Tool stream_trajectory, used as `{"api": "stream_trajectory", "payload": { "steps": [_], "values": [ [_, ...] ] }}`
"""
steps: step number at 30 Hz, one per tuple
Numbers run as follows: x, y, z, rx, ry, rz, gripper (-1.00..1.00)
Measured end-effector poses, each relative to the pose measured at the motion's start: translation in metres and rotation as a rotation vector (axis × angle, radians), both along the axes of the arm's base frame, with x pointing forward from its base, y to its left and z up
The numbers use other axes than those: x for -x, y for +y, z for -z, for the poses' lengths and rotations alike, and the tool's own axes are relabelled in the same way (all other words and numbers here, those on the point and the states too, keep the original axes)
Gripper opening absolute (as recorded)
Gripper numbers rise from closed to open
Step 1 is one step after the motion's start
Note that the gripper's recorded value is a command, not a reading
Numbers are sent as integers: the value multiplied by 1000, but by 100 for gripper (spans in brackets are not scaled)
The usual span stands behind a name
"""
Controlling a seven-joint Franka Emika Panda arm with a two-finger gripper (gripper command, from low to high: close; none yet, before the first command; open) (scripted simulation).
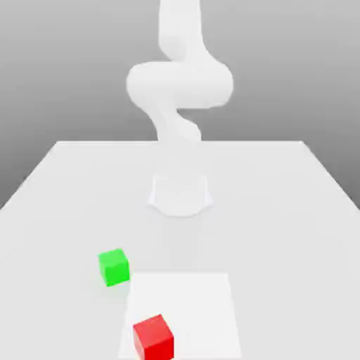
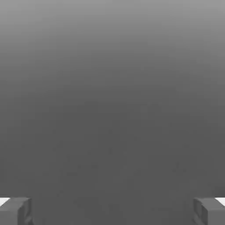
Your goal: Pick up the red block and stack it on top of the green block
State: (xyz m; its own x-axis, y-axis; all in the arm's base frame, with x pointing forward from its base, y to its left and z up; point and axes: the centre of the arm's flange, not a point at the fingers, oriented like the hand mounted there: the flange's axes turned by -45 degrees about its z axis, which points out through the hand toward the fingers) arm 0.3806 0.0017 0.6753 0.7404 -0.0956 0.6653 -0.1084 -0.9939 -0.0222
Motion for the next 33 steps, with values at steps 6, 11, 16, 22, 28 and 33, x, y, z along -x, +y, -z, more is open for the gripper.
{"api": "stream_trajectory", "payload": {
  "steps": [6,11,16,22,28,33],
  "values": [
    [-69,-9,100,-51,161,230,0],
    [-106,-23,190,-107,280,407,0],
    [-124,-38,283,-180,394,577,0],
    [-122,-49,388,-294,525,777,0],
    [-110,-45,477,-408,628,929,0],
    [-108,-45,527,-413,635,937,-100]
  ]
}}
